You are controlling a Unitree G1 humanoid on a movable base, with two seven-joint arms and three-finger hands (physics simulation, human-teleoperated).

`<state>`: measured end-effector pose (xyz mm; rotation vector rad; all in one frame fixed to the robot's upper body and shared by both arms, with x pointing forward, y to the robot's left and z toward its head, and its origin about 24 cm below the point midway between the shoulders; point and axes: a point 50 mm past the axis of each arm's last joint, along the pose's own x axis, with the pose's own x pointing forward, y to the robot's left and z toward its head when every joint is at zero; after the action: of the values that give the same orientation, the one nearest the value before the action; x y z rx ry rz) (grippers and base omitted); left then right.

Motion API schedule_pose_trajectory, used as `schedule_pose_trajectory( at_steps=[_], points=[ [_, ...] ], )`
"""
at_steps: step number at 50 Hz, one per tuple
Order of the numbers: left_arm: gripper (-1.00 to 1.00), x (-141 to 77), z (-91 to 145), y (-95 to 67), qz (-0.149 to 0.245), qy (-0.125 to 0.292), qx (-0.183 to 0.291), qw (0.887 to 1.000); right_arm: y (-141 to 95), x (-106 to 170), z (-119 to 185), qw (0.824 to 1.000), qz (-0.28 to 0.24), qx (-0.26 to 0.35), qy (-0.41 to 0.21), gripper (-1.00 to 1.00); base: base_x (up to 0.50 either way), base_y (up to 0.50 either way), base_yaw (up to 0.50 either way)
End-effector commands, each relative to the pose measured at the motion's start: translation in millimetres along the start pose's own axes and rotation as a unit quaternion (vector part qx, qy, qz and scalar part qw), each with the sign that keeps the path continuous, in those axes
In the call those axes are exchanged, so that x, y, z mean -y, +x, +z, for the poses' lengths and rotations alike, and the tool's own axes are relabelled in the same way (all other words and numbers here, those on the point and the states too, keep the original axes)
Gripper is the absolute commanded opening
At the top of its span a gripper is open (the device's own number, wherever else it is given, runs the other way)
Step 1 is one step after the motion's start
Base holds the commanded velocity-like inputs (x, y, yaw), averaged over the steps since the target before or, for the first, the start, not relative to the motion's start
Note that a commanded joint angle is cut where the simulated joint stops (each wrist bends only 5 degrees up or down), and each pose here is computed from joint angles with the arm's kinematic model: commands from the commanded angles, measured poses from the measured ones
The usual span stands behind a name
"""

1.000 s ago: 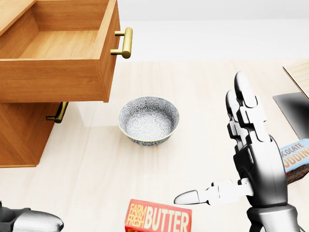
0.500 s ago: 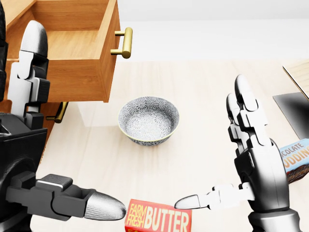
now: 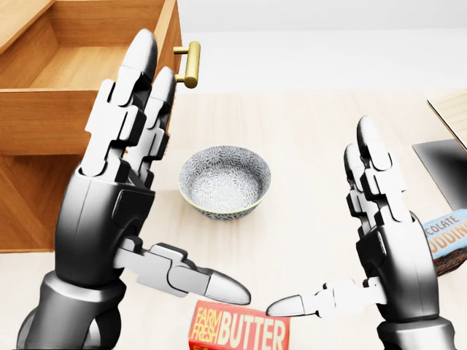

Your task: Close the top drawer of the cabinet.

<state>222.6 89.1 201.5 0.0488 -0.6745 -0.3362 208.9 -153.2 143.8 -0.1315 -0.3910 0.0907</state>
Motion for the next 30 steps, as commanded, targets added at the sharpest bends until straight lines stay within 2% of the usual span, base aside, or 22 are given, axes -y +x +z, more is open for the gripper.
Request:
schedule_pose_trajectory(
  at_steps=[1,8,9,12,18,22,24,30],
  points=[
    [1.00,13.3,-26.7,9.9,-0.024,0.003,-0.050,0.998,-0.7,0.1,-3.7,1.000,-0.001,-0.008,0.002,1.00,0.00,0.00,0.00],
    [1.00,12.1,-49.5,20.9,-0.019,0.009,-0.088,0.996,-2.5,0.9,-3.7,1.000,-0.003,-0.010,0.002,1.00,0.00,0.00,0.00],
    [1.00,12.3,-58.1,24.5,-0.017,0.023,-0.105,0.994,-2.5,1.9,-6.3,1.000,-0.007,-0.016,-0.001,1.00,0.00,0.00,0.00],
    [1.00,12.3,-74.1,32.1,-0.016,0.028,-0.133,0.991,-2.0,3.9,-6.3,1.000,-0.011,-0.015,-0.001,1.00,0.00,0.00,0.00],
    [1.00,8.2,-104.6,48.1,-0.006,0.026,-0.189,0.982,-4.9,2.8,-5.8,1.000,-0.008,-0.017,0.001,1.00,0.00,0.00,0.00],
    [1.00,0.7,-127.3,55.5,0.014,0.027,-0.236,0.971,-5.9,4.7,-7.8,1.000,-0.010,-0.022,0.002,1.00,0.00,0.00,0.00],
    [1.00,-6.6,-140.1,57.4,0.036,0.037,-0.260,0.964,-5.9,5.8,-8.9,1.000,-0.013,-0.024,-0.001,1.00,0.00,0.00,0.00],
    [1.00,-22.8,-152.4,60.8,0.083,0.051,-0.273,0.957,-6.3,5.9,-9.9,1.000,-0.013,-0.027,-0.001,1.00,0.00,0.00,0.00]
  ],
)
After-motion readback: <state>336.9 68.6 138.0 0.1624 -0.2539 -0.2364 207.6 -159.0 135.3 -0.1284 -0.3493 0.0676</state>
